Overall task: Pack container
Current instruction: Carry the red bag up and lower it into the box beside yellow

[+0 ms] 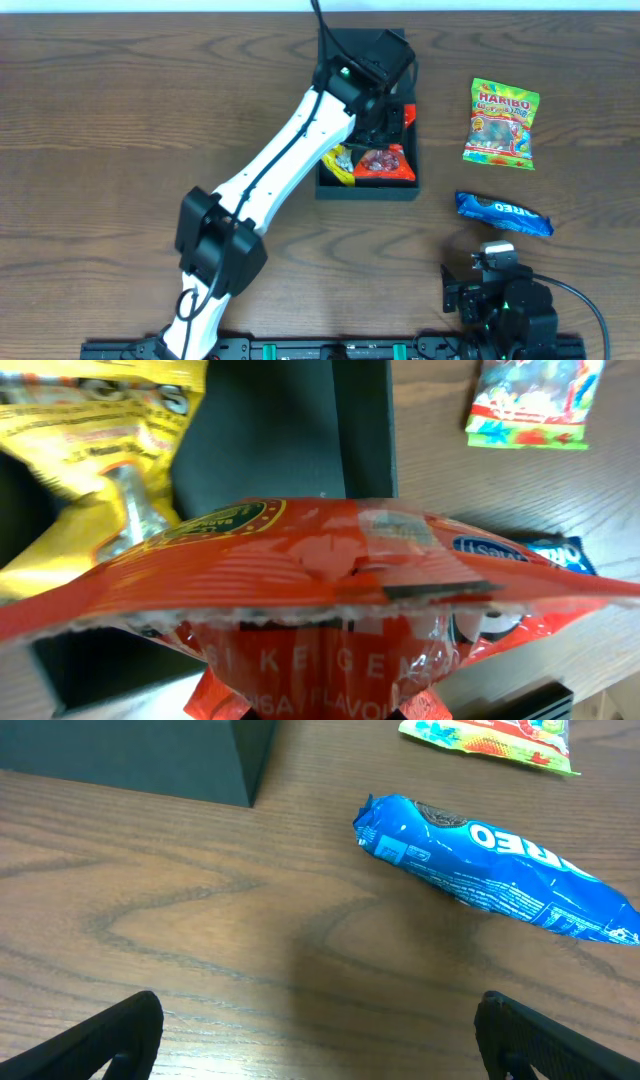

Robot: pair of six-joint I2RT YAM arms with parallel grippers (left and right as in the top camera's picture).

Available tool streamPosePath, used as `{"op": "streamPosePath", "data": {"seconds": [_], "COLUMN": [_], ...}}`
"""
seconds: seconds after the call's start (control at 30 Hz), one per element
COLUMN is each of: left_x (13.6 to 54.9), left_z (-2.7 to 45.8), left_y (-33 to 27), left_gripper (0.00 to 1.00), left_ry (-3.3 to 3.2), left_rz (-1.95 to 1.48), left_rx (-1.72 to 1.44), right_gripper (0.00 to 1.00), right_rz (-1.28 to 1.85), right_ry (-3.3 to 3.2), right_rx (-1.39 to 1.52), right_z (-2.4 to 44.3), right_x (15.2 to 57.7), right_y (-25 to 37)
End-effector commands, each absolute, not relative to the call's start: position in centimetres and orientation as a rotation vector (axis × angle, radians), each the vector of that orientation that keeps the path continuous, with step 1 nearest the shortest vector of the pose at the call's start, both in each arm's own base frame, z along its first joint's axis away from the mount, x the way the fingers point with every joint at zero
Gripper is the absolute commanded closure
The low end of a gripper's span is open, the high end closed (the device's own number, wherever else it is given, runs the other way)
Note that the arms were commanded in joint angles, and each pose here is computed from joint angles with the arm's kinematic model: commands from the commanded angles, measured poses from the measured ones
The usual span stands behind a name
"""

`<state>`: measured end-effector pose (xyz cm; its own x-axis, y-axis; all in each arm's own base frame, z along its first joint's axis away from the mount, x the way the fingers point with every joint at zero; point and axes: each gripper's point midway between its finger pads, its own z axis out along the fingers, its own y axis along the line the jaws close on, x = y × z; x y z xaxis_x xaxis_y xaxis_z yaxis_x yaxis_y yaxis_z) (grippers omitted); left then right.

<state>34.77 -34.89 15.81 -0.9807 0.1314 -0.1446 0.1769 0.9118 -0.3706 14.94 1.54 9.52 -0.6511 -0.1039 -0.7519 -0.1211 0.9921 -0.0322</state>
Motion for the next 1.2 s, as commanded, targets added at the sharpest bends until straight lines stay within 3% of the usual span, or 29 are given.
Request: {"op": "streamPosePath", "data": {"seconds": [0.0,0.6,0.67,0.73,0.93,1.03,1.17], "left_x": [34.8,37.2,37.3,37.3,37.7,38.1,38.7], "left_z": [15.0,9.4,9.4,9.4,9.3,9.4,10.4], "left_y": [-36.0,-37.5,-37.4,-37.4,-37.0,-36.9,-36.9], "left_gripper": [0.94,0.95,0.82,0.80,0.55,0.37,0.30], "left_ry": [2.970,2.948,2.947,2.947,2.932,2.916,2.886], "left_rz": [-0.645,-0.513,-0.505,-0.506,-0.458,-0.449,-0.437], "left_rx": [0.317,0.290,0.289,0.289,0.278,0.274,0.266], "right_gripper": [0.01,0.01,0.01,0.01,0.01,0.01,0.01], "right_rz": [0.027,0.027,0.027,0.027,0.027,0.027,0.027], "right_ry": [2.289,2.289,2.289,2.289,2.289,2.289,2.289], "right_rx": [-0.168,-0.168,-0.168,-0.168,-0.168,-0.168,-0.168], "right_z": [9.3,9.3,9.3,9.3,9.3,9.3,9.3], "right_x": [14.9,14.9,14.9,14.9,14.9,14.9,14.9], "right_y": [1.6,1.6,1.6,1.6,1.6,1.6,1.6]}}
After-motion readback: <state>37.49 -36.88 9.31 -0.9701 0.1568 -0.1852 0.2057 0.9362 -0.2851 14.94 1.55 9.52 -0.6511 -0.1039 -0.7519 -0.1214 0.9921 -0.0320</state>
